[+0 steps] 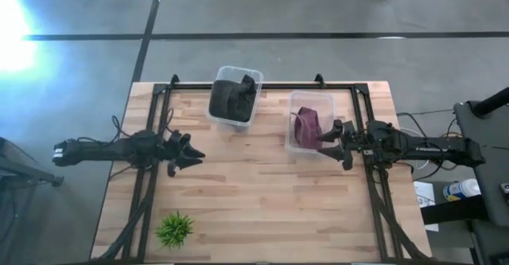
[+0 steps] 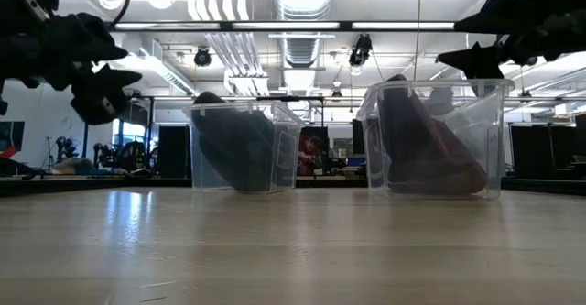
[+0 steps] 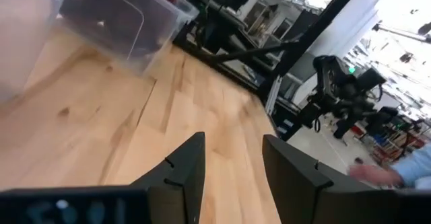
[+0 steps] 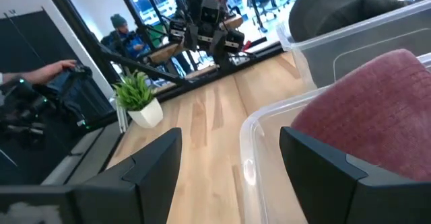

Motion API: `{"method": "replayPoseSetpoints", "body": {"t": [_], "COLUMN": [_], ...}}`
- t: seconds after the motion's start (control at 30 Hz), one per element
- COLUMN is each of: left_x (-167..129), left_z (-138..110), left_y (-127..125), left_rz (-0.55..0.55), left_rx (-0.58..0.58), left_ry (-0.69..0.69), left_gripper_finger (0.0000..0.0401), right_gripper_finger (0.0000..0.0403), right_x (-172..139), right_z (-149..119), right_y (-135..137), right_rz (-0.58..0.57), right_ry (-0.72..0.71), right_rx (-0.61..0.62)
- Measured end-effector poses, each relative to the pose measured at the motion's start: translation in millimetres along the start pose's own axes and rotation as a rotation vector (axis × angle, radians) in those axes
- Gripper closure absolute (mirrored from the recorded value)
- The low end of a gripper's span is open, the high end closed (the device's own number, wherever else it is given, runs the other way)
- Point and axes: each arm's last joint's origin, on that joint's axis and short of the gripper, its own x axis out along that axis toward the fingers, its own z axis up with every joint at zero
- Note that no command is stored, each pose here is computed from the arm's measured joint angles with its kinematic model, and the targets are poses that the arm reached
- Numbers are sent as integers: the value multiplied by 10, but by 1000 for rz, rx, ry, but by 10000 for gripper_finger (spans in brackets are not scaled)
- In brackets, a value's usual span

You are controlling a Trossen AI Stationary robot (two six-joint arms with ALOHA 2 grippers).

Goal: Pick & Place hat
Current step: Return to Home Position

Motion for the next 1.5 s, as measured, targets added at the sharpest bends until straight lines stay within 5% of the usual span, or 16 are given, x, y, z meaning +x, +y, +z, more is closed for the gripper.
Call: {"method": "replayPoseSetpoints", "body": {"t": [0.53,0.87,1.13,1.5], "left_x": [-123,-125,-124,-123], "left_z": [94,106,101,105], "left_y": [-91,-10,-7,-14], "left_rz": [-103,149,133,118], "left_rx": [14,123,10,22], "left_ry": [-158,-272,-276,-277], "left_gripper_finger": [259,259,259,259], "right_gripper_finger": [156,156,156,156], "right_x": [-21,-42,-38,-38], "right_z": [157,273,258,259], "right_y": [75,132,125,125], "right_rz": [11,26,24,24], "right_ry": [-27,-66,-60,-61], "right_rx": [-145,-150,-152,-153]}}
